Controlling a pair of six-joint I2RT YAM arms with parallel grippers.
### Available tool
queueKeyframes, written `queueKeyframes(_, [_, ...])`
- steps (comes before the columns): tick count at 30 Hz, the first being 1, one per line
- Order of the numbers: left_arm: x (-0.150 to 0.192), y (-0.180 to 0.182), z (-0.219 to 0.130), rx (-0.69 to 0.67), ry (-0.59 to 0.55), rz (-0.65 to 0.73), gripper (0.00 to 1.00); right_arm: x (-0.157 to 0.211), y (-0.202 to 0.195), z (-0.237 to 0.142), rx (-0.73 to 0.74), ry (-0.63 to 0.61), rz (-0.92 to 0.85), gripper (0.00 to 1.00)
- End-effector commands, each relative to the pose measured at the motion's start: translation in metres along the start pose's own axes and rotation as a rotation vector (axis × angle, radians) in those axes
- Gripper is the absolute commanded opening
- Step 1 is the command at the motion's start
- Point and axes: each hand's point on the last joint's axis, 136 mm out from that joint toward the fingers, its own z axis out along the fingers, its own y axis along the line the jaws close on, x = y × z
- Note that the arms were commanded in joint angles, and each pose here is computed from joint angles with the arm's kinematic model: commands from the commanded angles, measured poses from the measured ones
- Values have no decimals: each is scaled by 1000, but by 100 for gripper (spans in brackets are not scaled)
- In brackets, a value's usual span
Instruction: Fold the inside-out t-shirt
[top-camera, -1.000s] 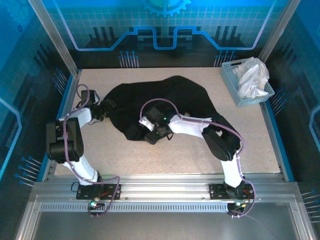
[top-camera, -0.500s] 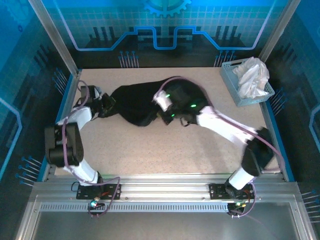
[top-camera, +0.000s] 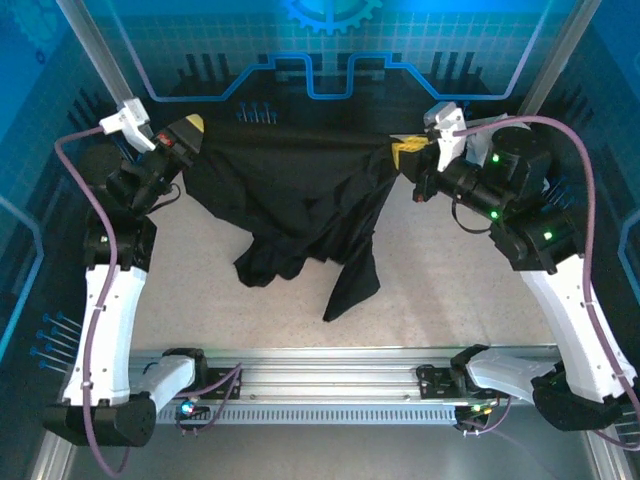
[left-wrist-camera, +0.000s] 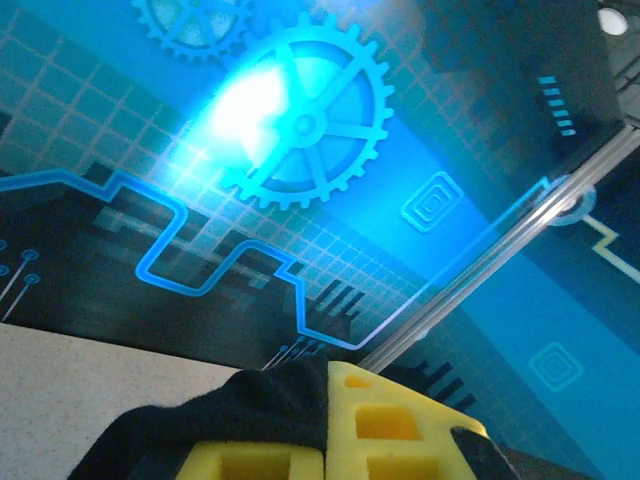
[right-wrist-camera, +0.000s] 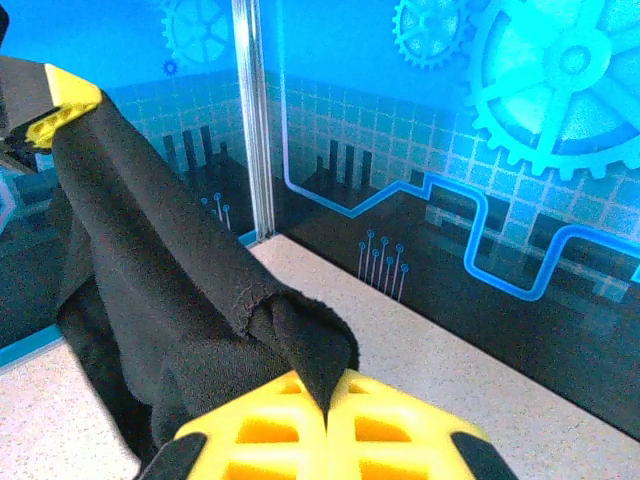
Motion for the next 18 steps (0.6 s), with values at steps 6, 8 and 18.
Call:
queueKeyframes(6, [-12,-7,-3,-58,-23,75,0,-19,-32,-13,123,-22,52,0])
queueKeyframes(8, [6,7,12,-80,39,59,0,8,-55,8,164,67,104,0])
queueKeyframes(18, [175,168,85,-339,417,-107,0,261,-154,146,263,673,392,12])
